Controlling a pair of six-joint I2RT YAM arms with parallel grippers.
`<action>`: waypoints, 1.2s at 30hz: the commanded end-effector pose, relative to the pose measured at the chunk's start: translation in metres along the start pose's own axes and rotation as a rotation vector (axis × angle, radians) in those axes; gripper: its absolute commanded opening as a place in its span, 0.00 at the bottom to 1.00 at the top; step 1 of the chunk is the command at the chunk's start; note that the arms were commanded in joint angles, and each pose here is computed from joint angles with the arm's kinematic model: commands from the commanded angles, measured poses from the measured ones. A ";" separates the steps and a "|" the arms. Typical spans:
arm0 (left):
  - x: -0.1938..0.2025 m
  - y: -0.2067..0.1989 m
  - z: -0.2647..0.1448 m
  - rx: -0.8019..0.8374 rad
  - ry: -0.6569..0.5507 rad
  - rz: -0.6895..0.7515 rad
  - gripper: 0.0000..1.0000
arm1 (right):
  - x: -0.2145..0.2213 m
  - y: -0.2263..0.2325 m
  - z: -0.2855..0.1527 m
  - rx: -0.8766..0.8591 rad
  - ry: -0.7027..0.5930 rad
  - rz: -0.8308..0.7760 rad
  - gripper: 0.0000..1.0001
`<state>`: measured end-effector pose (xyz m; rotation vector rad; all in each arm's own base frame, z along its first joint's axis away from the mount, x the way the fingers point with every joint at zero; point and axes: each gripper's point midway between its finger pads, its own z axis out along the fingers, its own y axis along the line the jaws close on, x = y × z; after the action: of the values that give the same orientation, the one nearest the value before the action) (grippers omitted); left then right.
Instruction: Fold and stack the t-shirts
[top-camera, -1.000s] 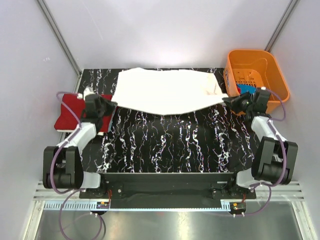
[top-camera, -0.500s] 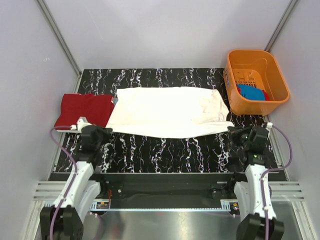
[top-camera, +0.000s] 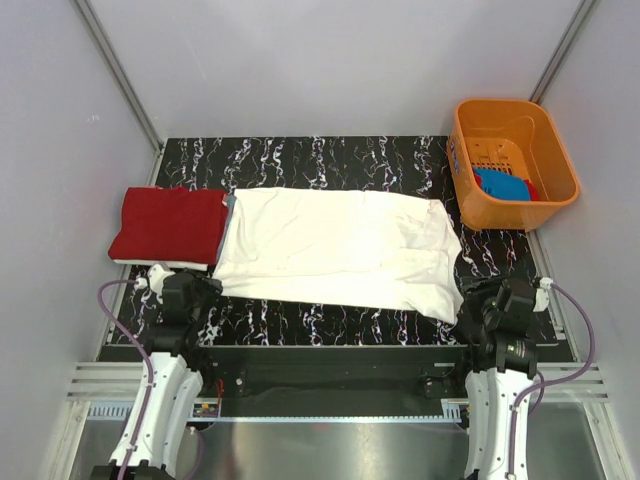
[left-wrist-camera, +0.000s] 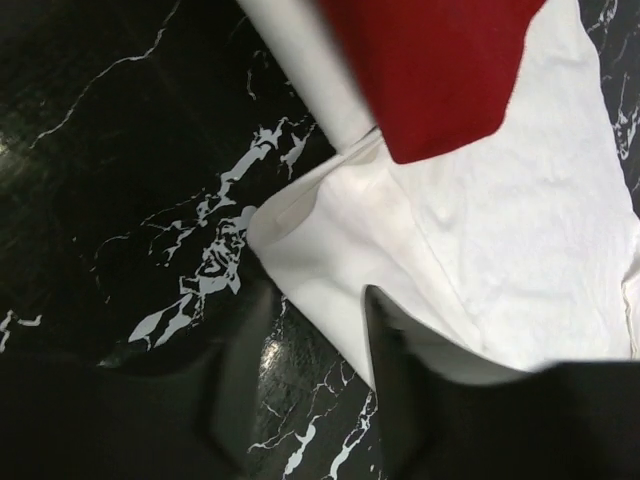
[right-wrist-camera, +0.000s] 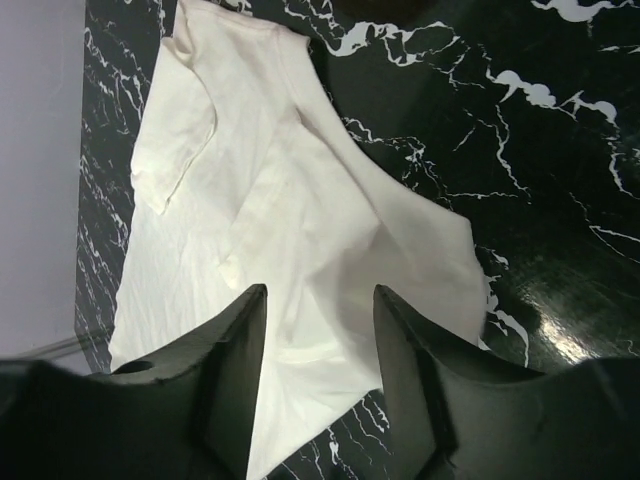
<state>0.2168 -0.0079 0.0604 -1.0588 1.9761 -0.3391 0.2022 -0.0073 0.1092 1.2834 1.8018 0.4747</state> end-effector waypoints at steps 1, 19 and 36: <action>-0.009 0.001 -0.007 -0.002 -0.039 0.015 0.55 | -0.023 0.007 -0.016 -0.004 -0.108 -0.028 0.56; -0.060 -0.125 -0.008 0.346 -0.047 0.319 0.95 | -0.006 0.120 0.031 -0.224 0.074 -0.457 0.39; -0.075 -0.201 0.048 0.379 0.005 0.351 0.99 | 0.039 0.171 0.184 0.072 0.122 -0.796 0.50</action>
<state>0.3650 -0.0568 0.1542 -0.5389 2.0438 -0.4674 0.4145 0.0764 0.0985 0.5146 2.3152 0.1419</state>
